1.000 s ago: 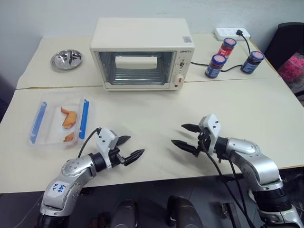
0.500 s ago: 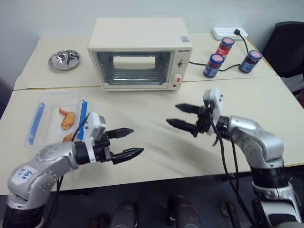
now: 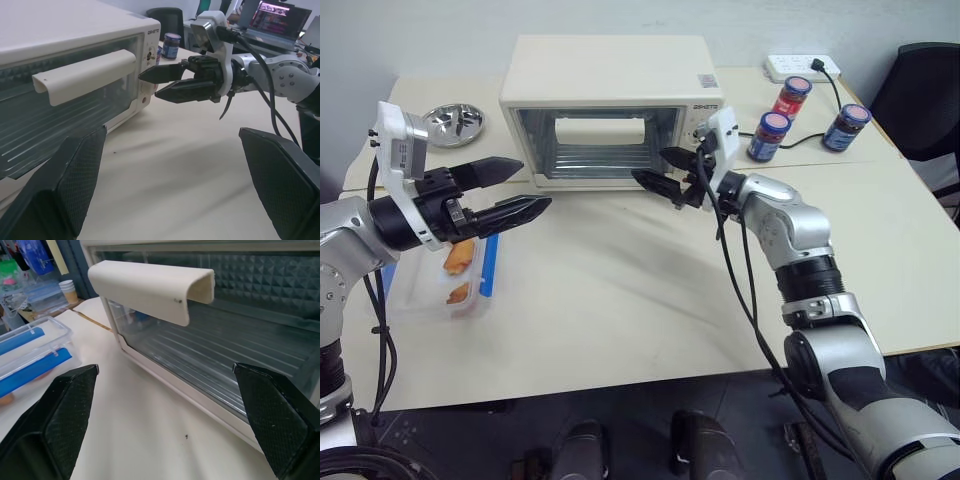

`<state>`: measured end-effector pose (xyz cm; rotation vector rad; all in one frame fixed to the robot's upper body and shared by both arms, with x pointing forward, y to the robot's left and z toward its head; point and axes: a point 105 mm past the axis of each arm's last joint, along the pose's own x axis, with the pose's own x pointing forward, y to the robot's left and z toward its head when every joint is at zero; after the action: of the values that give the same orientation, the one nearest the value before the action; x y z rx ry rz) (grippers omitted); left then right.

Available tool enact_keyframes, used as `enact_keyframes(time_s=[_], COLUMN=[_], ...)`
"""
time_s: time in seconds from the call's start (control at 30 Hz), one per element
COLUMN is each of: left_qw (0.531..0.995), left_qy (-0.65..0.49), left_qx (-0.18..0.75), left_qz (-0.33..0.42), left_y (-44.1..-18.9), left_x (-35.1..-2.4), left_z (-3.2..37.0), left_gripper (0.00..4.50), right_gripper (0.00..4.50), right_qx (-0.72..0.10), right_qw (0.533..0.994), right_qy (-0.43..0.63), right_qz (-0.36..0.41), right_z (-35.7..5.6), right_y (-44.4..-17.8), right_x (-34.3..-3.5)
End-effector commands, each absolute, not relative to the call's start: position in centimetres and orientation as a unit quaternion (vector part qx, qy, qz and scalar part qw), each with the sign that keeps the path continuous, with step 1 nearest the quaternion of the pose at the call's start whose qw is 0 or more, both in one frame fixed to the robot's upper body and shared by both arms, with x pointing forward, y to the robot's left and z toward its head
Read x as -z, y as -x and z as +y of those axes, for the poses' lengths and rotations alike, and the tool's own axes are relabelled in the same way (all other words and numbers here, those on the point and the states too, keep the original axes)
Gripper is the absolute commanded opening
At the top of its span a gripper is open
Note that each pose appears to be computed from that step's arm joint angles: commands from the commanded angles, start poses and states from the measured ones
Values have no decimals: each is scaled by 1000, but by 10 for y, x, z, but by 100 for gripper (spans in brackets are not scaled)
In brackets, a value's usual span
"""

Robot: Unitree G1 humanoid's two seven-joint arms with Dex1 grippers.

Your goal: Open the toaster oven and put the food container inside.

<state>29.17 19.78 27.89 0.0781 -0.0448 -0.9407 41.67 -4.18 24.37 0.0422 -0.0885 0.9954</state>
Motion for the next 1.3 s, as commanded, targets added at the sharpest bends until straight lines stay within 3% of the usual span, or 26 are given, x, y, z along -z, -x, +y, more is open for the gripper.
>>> enact_keyframes(time_s=[0.03,0.5,0.8,0.97,1.3], left_qw=[887,896,921,931,903], left_qy=[-63,-72,-76,-113,-234], left_qx=[455,436,369,330,352], left_qz=[-42,-51,-103,-112,-77], left_y=[-290,-296,-324,-350,-378], left_x=[-288,-283,-311,-321,-311], left_z=[196,198,217,224,203], left_gripper=[450,450,450,335,20], right_gripper=[449,449,449,450,450], right_qx=[-493,-571,-618,-617,-607], right_qw=[866,812,778,780,789], right_qy=[-17,-19,0,4,-6], right_qz=[-85,-115,-113,-104,-94], right_z=[-30,12,16,17,20], right_y=[-416,-394,-361,-353,-347], right_x=[-268,-286,-263,-247,-235])
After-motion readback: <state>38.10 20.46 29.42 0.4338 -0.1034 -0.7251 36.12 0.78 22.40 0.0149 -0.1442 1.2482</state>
